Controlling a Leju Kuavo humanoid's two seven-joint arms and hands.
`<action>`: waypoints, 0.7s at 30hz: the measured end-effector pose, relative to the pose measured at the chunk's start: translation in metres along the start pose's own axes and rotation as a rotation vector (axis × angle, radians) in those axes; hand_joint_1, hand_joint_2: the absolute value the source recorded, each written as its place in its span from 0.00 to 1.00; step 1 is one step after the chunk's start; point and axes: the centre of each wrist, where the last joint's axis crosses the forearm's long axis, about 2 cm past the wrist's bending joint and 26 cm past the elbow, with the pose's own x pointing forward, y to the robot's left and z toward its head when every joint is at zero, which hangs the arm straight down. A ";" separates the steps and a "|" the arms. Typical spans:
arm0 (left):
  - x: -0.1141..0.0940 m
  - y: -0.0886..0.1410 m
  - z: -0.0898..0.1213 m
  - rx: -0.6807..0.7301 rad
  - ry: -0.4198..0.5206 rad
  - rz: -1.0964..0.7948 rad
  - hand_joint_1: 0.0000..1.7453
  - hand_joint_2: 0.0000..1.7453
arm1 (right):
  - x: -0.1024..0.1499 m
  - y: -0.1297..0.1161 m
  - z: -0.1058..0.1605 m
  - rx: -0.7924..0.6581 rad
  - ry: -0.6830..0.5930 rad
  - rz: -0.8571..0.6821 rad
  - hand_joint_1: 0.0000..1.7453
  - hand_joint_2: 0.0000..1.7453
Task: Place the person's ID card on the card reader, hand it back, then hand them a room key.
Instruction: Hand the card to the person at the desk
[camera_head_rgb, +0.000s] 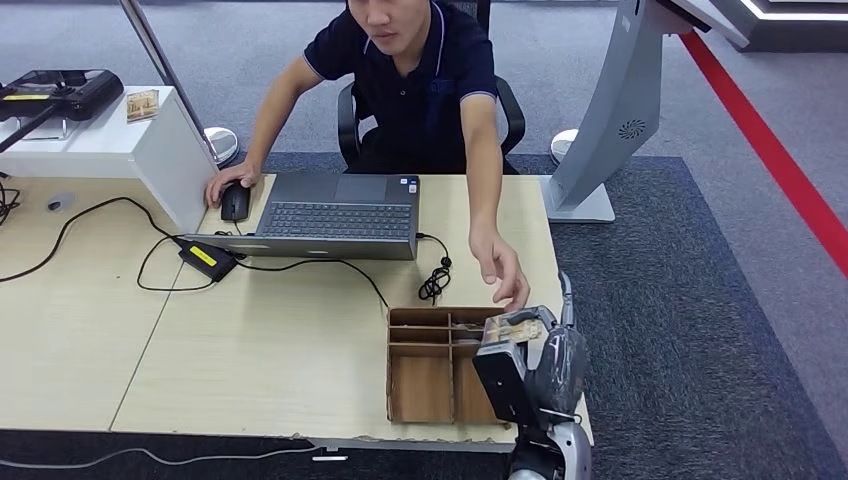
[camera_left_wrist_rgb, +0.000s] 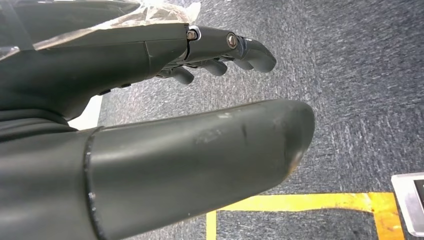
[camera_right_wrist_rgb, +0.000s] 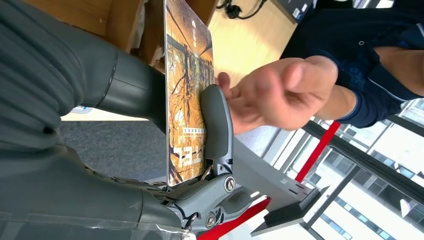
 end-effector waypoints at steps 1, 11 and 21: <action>0.000 0.000 0.000 0.000 -0.003 -0.001 0.00 0.00 | 0.001 0.001 -0.001 -0.001 -0.002 -0.005 1.00 1.00; 0.000 0.000 0.000 0.001 -0.008 -0.006 0.00 0.00 | 0.009 0.004 -0.002 0.001 -0.012 -0.024 1.00 1.00; 0.000 0.000 0.000 -0.002 -0.008 -0.006 0.00 0.00 | 0.011 0.004 -0.002 -0.001 -0.009 -0.027 0.00 1.00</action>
